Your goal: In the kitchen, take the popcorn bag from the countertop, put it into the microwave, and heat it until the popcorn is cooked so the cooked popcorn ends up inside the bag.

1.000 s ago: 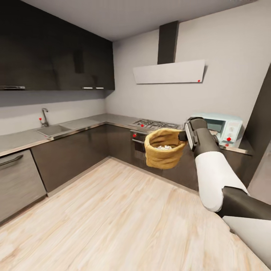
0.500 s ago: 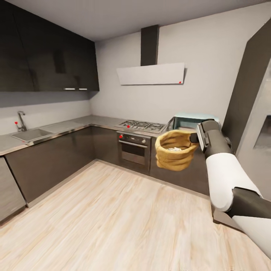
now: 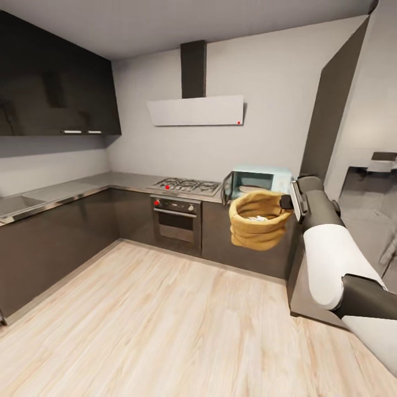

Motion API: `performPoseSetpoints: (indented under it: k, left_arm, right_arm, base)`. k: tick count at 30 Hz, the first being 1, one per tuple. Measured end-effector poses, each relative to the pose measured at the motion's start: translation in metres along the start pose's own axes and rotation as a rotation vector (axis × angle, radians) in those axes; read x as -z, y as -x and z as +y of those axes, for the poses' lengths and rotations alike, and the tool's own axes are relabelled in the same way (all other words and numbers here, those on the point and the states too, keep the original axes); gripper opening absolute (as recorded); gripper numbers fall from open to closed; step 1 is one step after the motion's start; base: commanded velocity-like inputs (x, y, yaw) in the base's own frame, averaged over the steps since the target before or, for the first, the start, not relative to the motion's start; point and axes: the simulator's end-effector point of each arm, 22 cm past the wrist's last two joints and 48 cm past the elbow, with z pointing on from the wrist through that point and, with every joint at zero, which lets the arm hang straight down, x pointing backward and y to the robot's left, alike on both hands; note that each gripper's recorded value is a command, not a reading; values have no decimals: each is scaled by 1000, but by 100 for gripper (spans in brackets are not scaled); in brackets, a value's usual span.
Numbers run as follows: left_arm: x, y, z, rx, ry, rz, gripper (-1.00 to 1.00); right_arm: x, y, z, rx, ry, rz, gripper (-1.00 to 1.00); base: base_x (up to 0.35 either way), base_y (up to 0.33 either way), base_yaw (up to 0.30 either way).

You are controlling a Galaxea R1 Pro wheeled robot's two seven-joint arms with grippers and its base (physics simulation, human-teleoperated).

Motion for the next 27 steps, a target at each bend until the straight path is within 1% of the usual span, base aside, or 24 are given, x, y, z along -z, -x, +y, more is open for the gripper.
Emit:
performPoseSetpoints:
  k: [14,18,20,22,25,27]
  left_arm:
    - [0,3,-1,0,-2,-7,100]
    - [0,3,-2,0,-3,-9,100]
    - [0,3,-2,0,-3,-9,100]
    - [0,3,-1,0,-3,-9,100]
    - [0,3,-2,0,-3,-9,100]
    - [0,3,-2,-1,-3,-9,100]
  right_arm:
    - [5,4,-1,0,-1,-9,-100]
    - [8,5,8,4,11,-14,-100]
    - [10,6,17,8,27,-16,-100]
    - [14,7,32,11,51,-19,-100]
    - [22,8,61,21,95,-26,-100]
    - [27,8,76,28,116,-29,-100]
  base:
    - [0,0,-251]
    - [0,0,-153]
    - [0,0,-21]
    - [0,0,-5]
    - [0,0,-1]
    - [0,0,0]
